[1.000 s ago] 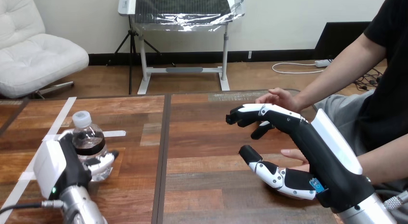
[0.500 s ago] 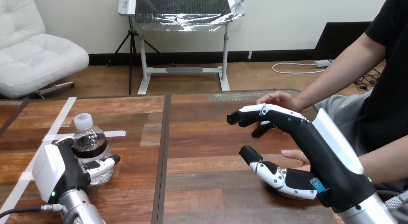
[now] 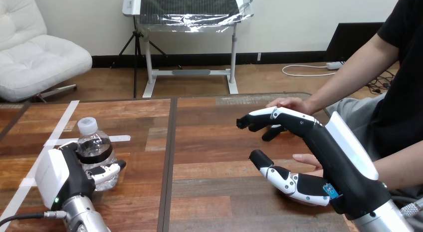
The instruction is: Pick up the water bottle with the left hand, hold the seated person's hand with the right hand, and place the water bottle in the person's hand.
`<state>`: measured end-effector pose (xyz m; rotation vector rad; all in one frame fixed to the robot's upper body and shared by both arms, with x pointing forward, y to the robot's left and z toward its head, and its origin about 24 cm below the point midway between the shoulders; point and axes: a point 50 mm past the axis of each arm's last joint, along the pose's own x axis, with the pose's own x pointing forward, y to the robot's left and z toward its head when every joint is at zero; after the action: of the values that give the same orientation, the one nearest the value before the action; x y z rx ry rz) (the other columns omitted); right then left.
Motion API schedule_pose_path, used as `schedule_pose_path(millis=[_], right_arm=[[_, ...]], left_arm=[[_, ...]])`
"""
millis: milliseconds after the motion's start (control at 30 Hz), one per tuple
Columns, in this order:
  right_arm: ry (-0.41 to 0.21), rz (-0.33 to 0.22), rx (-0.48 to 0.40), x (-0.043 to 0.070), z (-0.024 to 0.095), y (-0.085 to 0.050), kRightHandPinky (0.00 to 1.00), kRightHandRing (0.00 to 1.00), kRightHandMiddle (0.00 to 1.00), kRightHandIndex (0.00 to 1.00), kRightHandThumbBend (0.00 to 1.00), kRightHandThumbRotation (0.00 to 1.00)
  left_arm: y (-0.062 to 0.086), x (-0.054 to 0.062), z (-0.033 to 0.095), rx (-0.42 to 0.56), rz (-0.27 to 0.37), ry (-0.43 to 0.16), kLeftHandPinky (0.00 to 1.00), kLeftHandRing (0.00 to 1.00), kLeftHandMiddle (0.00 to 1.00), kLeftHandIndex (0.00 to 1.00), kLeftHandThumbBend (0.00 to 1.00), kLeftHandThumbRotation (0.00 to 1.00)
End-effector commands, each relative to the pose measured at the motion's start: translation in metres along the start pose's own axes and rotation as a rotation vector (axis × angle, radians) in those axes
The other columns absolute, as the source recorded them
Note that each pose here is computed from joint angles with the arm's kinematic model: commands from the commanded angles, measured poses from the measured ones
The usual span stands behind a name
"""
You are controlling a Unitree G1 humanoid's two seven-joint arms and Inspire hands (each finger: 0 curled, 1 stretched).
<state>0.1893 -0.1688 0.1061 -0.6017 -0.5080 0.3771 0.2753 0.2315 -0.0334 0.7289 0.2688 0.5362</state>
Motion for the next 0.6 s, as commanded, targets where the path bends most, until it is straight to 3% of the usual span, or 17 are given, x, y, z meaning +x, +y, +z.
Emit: schedule_pose_path(millis=[0, 567], right_arm=[[-0.077, -0.049, -0.037, 0.0074, 0.0111, -0.0112, 0.59, 0.69, 0.72, 0.68, 0.36, 0.0], [-0.078, -0.052, -0.05, 0.0071, 0.0105, -0.0119, 0.59, 0.69, 0.7, 0.67, 0.35, 0.0]], left_arm=[[0.0015, 0.0087, 0.0196, -0.016, 0.017, -0.081, 0.41, 0.46, 0.5, 0.5, 0.72, 0.0], [0.0028, 0.0072, 0.0177, -0.042, 0.04, -0.124, 0.42, 0.47, 0.51, 0.5, 0.71, 0.0]])
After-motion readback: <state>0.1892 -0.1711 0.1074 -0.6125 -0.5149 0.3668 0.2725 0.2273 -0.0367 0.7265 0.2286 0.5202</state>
